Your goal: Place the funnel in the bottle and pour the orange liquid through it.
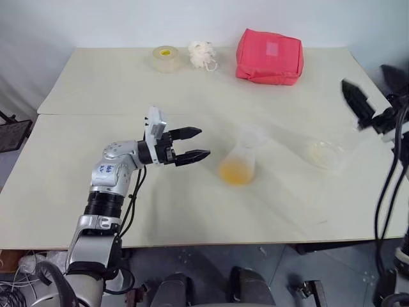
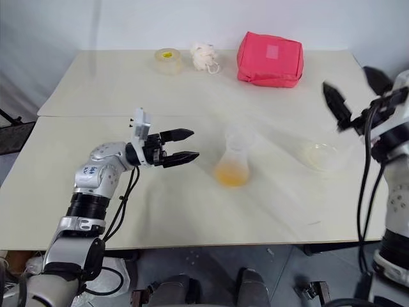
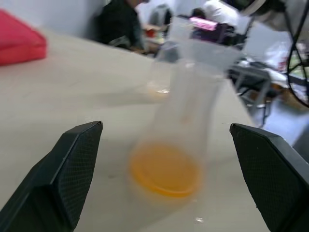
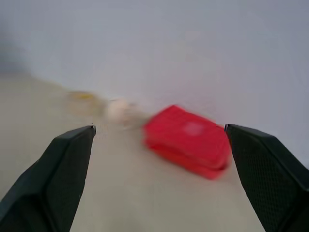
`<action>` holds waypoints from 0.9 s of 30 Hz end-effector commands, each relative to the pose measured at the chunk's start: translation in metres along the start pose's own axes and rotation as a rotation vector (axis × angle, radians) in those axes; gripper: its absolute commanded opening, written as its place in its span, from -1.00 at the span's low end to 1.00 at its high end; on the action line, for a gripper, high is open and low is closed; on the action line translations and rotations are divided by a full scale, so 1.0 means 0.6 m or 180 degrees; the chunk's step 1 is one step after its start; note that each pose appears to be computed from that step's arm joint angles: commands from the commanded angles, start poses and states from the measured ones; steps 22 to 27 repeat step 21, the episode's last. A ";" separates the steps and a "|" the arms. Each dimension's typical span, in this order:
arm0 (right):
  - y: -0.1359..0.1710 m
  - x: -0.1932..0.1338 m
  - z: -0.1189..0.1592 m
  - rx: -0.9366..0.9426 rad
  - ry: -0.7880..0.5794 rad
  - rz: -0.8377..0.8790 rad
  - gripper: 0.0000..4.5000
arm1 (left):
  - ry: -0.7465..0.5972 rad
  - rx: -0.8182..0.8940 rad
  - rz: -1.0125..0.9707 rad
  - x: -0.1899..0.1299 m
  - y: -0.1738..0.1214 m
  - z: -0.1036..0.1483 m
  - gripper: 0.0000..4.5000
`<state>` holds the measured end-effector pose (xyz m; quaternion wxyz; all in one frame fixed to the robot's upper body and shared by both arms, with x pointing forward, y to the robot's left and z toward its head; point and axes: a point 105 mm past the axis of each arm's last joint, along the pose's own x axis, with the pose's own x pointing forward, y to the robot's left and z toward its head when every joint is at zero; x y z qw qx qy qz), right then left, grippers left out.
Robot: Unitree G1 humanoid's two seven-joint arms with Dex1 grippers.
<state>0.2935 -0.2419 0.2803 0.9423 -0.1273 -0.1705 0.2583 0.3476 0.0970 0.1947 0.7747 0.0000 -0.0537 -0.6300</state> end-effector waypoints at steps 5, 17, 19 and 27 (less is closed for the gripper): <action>0.082 -0.104 -0.089 -0.0261 0.1132 0.1108 0.99 | 0.0267 0.0418 -0.0002 -0.061 -0.018 0.000 1.00; 0.095 -0.106 -0.142 0.0013 0.1070 0.0987 0.99 | 0.0326 0.0536 0.0235 -0.081 -0.030 -0.004 1.00; 0.094 -0.103 -0.144 0.0025 0.1048 0.0962 0.99 | 0.0257 0.0551 0.0249 -0.079 -0.035 0.000 1.00; 0.094 -0.102 -0.145 0.0052 0.1016 0.0904 0.99 | 0.0297 0.0711 0.0253 -0.081 -0.042 -0.003 1.00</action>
